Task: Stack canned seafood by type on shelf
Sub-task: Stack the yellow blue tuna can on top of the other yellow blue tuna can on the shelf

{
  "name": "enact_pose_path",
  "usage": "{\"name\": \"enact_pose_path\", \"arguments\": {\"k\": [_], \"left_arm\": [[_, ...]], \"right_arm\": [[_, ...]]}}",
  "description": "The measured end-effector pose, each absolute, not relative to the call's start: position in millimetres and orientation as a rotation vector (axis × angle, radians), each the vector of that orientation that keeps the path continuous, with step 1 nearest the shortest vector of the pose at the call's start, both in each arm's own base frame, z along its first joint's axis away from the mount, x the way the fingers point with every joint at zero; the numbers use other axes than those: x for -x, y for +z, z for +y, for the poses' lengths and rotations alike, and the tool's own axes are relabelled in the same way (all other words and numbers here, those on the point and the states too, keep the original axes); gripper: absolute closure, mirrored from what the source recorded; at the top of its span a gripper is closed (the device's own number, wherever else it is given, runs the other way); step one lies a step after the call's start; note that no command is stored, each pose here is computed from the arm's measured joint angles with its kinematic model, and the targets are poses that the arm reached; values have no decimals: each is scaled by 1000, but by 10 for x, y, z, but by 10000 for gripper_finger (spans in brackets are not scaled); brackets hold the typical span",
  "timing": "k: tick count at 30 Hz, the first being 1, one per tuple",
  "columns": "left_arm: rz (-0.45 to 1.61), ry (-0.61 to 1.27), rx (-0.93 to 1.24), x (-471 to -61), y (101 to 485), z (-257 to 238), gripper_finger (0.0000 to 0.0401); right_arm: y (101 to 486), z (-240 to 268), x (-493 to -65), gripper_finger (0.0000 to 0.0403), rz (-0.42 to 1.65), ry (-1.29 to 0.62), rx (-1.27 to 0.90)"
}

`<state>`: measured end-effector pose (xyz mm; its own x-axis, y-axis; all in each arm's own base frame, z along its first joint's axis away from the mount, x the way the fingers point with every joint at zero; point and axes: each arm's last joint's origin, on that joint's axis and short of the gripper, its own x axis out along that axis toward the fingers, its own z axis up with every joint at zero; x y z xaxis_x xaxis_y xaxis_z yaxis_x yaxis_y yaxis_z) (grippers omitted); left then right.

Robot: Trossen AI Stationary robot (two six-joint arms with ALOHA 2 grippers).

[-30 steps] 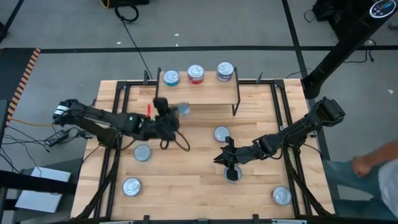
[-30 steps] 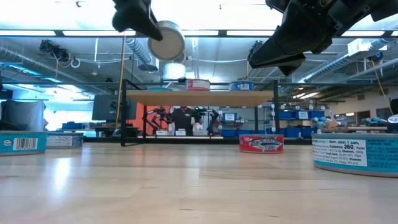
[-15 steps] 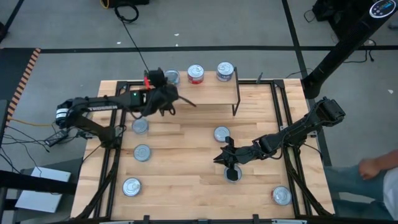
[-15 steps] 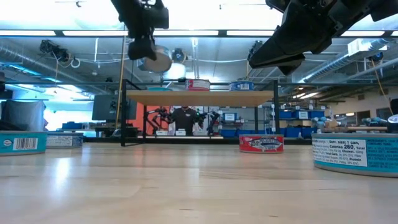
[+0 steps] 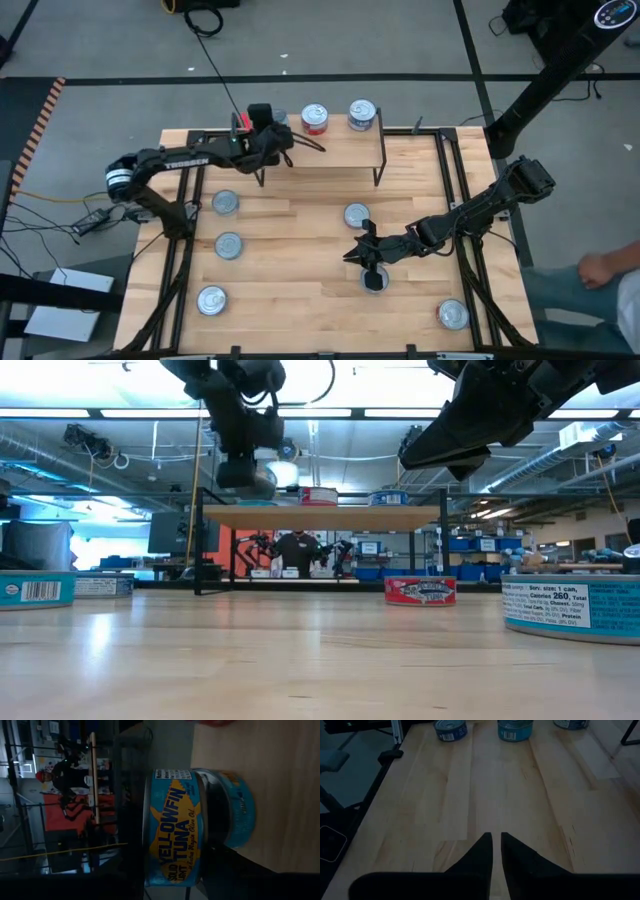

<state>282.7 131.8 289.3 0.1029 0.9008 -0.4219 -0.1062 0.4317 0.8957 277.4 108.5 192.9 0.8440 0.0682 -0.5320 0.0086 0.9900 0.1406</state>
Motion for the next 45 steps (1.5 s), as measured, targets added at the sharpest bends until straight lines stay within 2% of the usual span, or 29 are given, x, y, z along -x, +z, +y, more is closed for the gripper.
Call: {"name": "enact_pose_path", "arguments": {"k": [10,16,19,34,45], "left_arm": [[1278,885,-821,-2838,2817,1404,253],[1289,860,-820,-2833,2801,1398,183],[1307,850,-823,-2822,2791,1393,171],[1364,809,-830,-2783,2758,1379,170],[1285,776,-642,-2739,3093,1488,170]], "right_arm": [[1929,1086,-2774,353,566,32,-140],[1928,1086,-2774,353,566,32,-140],[1928,1086,-2774,353,566,32,-140],[1928,1087,-2774,353,568,39,-142],[1928,1090,-2773,353,569,42,-147]]}}
